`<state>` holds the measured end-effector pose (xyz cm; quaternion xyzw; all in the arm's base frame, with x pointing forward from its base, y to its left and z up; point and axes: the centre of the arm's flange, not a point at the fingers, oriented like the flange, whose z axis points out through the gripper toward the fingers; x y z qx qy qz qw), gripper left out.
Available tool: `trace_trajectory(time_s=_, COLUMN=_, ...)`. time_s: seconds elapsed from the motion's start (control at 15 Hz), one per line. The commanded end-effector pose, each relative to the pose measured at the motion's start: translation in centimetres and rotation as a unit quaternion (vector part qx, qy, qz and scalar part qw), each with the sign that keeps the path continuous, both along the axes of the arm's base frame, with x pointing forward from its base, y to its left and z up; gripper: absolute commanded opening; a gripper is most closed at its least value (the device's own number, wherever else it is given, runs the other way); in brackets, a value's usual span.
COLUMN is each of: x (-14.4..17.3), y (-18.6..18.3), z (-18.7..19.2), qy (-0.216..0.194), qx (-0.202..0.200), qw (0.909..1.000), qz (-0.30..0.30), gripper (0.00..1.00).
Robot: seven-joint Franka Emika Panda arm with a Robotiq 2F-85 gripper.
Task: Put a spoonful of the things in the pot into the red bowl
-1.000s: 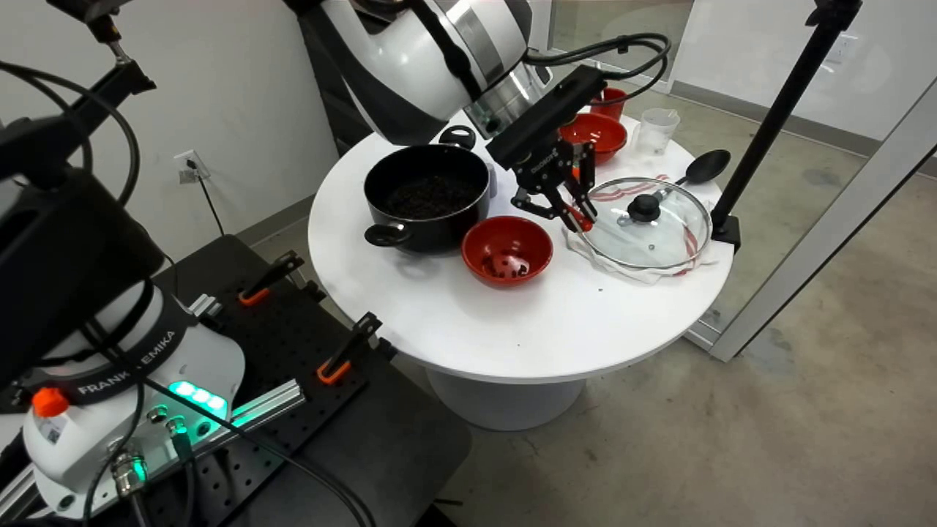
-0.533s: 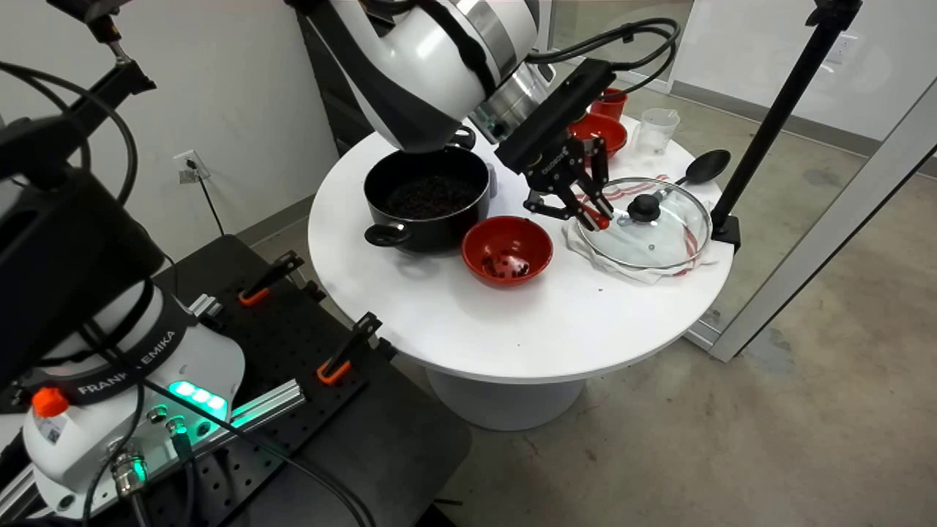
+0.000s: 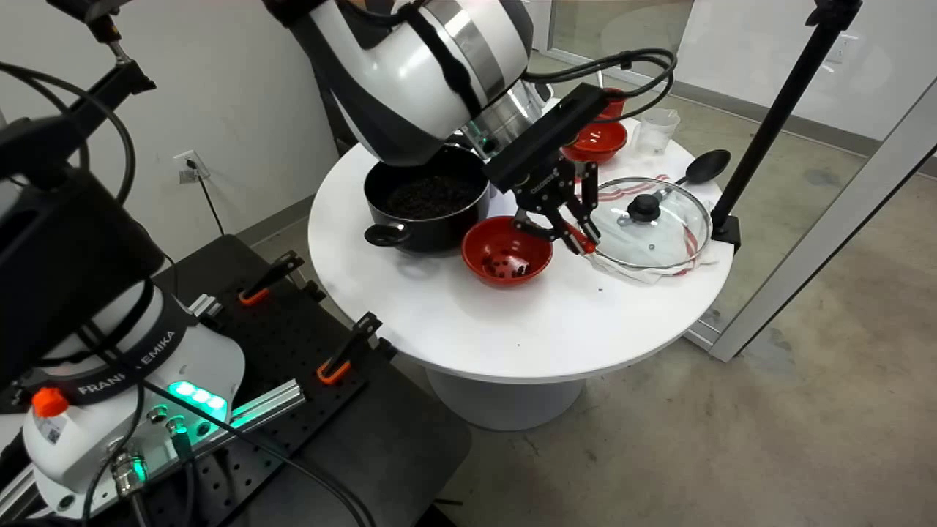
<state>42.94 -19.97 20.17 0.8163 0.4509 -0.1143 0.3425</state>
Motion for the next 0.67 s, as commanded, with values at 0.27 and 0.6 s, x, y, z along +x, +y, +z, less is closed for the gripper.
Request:
trace_trajectory(time_s=0.27, x=2.2, y=-0.5, z=0.3, qy=0.093, qx=0.119, qw=0.9752, qz=-0.162, gripper=0.05)
trace_trajectory(time_s=0.6, x=7.0, y=-4.2, z=1.1, qy=0.110, qx=0.206, qw=0.9298, qz=-0.285, gripper=0.05)
